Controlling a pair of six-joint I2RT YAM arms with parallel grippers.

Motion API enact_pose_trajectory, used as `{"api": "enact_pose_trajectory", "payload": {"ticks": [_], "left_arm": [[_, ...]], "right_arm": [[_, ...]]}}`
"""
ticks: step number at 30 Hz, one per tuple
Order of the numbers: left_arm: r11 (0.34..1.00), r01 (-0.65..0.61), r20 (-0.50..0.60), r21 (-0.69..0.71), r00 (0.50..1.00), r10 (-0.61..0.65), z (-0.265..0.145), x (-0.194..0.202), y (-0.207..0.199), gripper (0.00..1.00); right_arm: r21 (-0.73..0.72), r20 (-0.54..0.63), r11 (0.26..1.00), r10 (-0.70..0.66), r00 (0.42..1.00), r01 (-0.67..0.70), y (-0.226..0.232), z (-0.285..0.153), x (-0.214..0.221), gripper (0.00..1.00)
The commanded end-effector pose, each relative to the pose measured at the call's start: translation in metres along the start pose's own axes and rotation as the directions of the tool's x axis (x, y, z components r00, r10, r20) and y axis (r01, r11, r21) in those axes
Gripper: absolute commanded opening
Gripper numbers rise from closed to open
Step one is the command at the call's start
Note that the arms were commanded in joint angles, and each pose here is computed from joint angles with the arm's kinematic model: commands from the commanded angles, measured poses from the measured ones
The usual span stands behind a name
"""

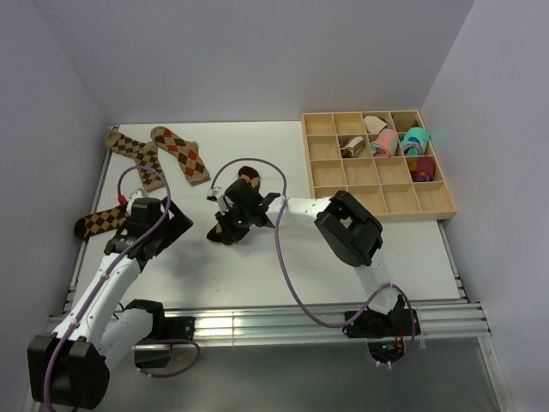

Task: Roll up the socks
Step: Roll the sock at the center of the board.

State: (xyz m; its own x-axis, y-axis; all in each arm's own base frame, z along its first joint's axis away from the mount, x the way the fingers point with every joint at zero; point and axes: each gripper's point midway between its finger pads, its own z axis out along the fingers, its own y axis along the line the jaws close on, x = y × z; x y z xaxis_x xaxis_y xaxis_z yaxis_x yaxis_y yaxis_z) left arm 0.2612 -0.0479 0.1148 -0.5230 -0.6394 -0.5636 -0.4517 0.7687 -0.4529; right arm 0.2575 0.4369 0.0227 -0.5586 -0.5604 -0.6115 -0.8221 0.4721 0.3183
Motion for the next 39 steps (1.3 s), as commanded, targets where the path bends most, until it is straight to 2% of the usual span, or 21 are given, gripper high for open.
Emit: {"api": "enact_pose_trajectory", "payload": {"ticks": [1,8,20,31,33,35,39], "left_arm": [[0.991,0.085,-0.071,0.103,0.994,-0.078,0.01,0.021,-0.022,0.97],[0.986,0.117,-0.132,0.122,0.986,-0.101,0.033,0.051,-0.036,0.95],[0.983,0.157,-0.226,0.097,0.965,-0.132,0.063,0.082,-0.049,0.86],[0.98,0.184,-0.281,0.08,0.947,-0.155,0.069,0.102,-0.048,0.61],[0.981,0.183,-0.278,0.068,0.948,-0.158,0.072,0.103,-0.046,0.52],[0.981,0.183,-0.276,0.061,0.948,-0.159,0.074,0.103,-0.045,0.49],[0.983,0.176,-0.28,0.054,0.948,-0.155,0.076,0.102,-0.047,0.35]], "right_arm": [[-0.172,-0.096,0.971,0.149,0.984,-0.164,0.016,0.006,0.027,0.0],[-0.281,-0.13,0.903,0.3,0.945,-0.326,0.008,0.002,0.031,0.0],[-0.206,-0.125,0.903,0.359,0.925,-0.378,-0.013,0.006,0.035,0.0],[-0.149,-0.097,0.913,0.369,0.924,-0.38,-0.024,0.007,0.038,0.0],[-0.147,-0.087,0.915,0.365,0.927,-0.375,-0.025,0.008,0.037,0.0],[-0.137,-0.08,0.918,0.364,0.928,-0.372,-0.026,0.006,0.038,0.0],[-0.129,-0.041,0.931,0.339,0.94,-0.341,-0.028,0.004,0.036,0.0]]}}
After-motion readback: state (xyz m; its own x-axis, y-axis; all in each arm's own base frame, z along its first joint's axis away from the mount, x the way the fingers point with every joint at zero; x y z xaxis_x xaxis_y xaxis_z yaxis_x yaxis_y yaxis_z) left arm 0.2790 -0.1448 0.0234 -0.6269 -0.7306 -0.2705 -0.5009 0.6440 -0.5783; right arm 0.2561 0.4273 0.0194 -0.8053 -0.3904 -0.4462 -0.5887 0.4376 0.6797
